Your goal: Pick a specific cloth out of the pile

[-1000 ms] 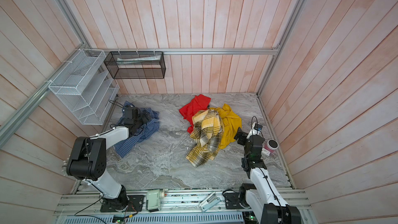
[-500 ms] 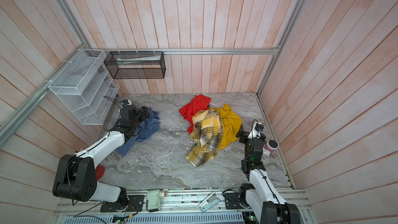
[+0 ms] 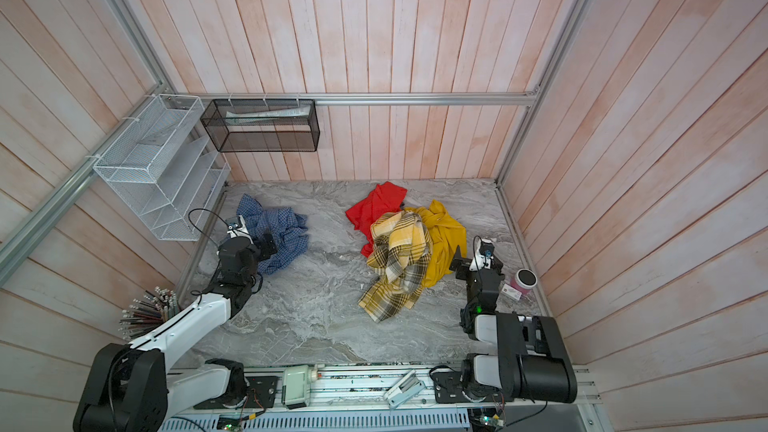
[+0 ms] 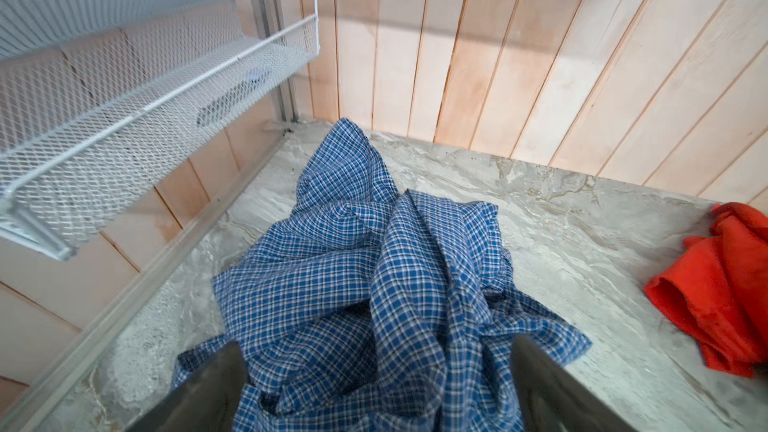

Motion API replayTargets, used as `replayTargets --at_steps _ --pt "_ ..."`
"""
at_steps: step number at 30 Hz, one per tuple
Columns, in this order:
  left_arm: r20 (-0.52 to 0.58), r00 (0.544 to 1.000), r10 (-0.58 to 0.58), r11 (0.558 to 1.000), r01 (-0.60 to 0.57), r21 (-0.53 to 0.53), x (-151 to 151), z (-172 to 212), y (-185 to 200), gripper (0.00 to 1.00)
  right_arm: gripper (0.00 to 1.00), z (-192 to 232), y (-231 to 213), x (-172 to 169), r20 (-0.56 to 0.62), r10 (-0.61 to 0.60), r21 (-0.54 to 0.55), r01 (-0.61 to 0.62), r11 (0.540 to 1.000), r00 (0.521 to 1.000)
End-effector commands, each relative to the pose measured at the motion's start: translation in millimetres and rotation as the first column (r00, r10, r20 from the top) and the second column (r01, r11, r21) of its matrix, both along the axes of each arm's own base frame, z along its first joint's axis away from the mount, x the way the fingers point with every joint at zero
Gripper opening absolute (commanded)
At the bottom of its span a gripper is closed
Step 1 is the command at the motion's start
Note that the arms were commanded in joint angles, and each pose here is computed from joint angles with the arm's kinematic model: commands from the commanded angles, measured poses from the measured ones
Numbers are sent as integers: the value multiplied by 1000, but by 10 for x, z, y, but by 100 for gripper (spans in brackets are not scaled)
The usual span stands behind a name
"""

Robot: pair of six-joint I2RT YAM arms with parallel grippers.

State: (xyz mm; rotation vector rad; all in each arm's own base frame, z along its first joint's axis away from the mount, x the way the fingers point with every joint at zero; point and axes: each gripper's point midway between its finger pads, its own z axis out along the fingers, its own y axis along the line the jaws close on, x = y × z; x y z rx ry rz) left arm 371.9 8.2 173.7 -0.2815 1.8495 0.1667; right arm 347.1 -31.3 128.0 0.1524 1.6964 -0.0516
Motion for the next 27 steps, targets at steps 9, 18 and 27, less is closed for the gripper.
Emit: replayTargets --at_steps 9,18,27 --pt "134 991 -5 991 -13 133 -13 -69 170 100 98 -26 159 302 -3 110 -13 -110 994 994" --pt "252 958 -137 990 127 58 -8 -339 167 100 98 -37 167 316 -20 116 -19 -117 993 993" --pt "158 975 -157 987 149 57 145 -437 120 100 98 -38 169 316 -21 118 -21 -118 993 993"
